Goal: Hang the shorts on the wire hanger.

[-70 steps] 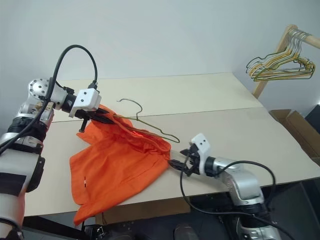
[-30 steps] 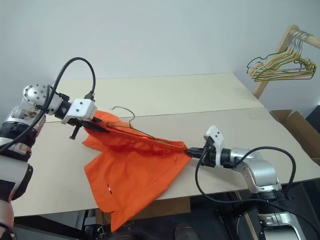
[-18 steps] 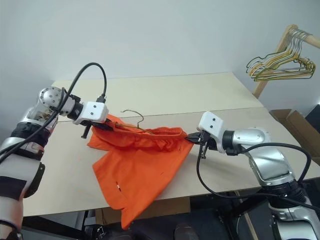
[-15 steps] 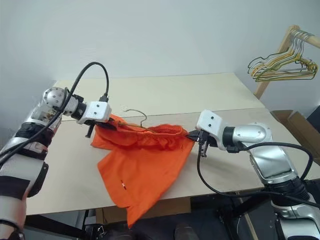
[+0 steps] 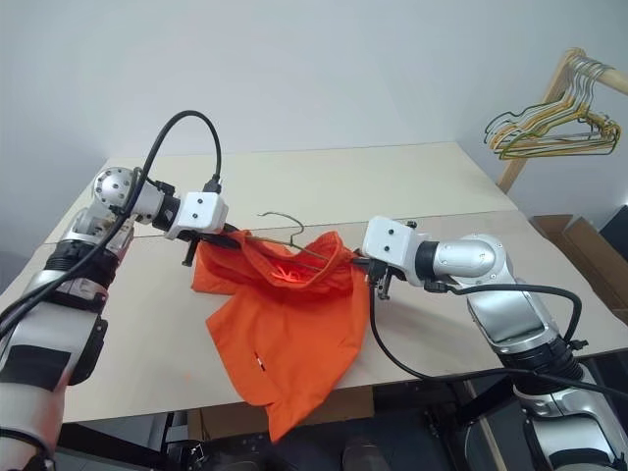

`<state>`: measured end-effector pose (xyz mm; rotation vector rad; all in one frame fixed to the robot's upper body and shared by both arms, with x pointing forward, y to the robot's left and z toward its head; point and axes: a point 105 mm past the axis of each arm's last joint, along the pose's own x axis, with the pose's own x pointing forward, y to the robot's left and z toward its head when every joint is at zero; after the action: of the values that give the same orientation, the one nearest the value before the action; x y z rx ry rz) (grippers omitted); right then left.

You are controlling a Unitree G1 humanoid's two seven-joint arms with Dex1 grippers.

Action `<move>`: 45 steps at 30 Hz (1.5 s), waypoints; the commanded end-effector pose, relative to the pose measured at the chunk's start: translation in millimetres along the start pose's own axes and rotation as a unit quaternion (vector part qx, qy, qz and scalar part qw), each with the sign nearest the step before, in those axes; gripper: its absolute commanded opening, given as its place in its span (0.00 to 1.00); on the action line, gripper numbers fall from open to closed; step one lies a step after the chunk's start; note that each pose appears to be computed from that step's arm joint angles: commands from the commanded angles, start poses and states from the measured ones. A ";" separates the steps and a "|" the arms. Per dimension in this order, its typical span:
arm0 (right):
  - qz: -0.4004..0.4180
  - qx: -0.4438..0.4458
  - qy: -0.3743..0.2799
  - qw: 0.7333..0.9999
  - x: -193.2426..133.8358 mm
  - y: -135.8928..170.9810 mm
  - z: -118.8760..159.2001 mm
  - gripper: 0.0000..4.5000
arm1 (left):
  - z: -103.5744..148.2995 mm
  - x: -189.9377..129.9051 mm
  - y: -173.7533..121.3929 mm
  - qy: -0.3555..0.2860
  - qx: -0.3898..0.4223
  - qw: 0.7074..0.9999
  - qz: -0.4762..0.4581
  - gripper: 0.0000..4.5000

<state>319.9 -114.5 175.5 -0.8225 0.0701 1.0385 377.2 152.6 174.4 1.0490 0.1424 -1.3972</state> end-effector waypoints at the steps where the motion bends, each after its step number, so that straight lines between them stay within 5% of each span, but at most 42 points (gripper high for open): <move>1: -0.003 -0.013 -0.008 1.000 -3.3 -2.5 4.4 0.47 | 12.6 -10.6 12.0 -0.023 0.020 0.999 0.036 0.00; 2: 0.003 -0.004 -0.003 1.000 -3.4 -0.9 0.0 0.55 | 13.7 -11.1 12.3 -0.028 0.019 0.999 0.037 0.00; 16: 0.016 0.150 -0.068 0.986 14.2 9.0 -12.7 0.55 | 12.2 -7.3 1.1 -0.033 0.018 0.999 0.015 0.00; 21: 0.033 0.144 -0.080 0.986 16.9 16.5 -6.1 0.55 | 1.9 -1.2 -8.8 0.010 0.033 0.999 -0.012 0.00; 38: 0.030 0.166 -0.061 0.984 35.0 22.8 -14.8 0.55 | 26.2 0.7 -2.0 -0.061 0.028 0.998 0.002 0.00; 41: 0.033 0.176 -0.053 0.982 34.2 23.0 -17.5 0.42 | 24.5 0.3 -2.5 -0.059 0.025 0.998 0.003 0.00; 45: 0.025 0.178 -0.044 0.983 31.5 21.1 -20.7 0.11 | 20.3 -1.2 -2.0 -0.057 0.018 0.998 0.012 0.00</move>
<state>321.3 -95.0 117.9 -0.4359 0.2466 1.0998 362.7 136.7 170.7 0.9913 0.0881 -1.4852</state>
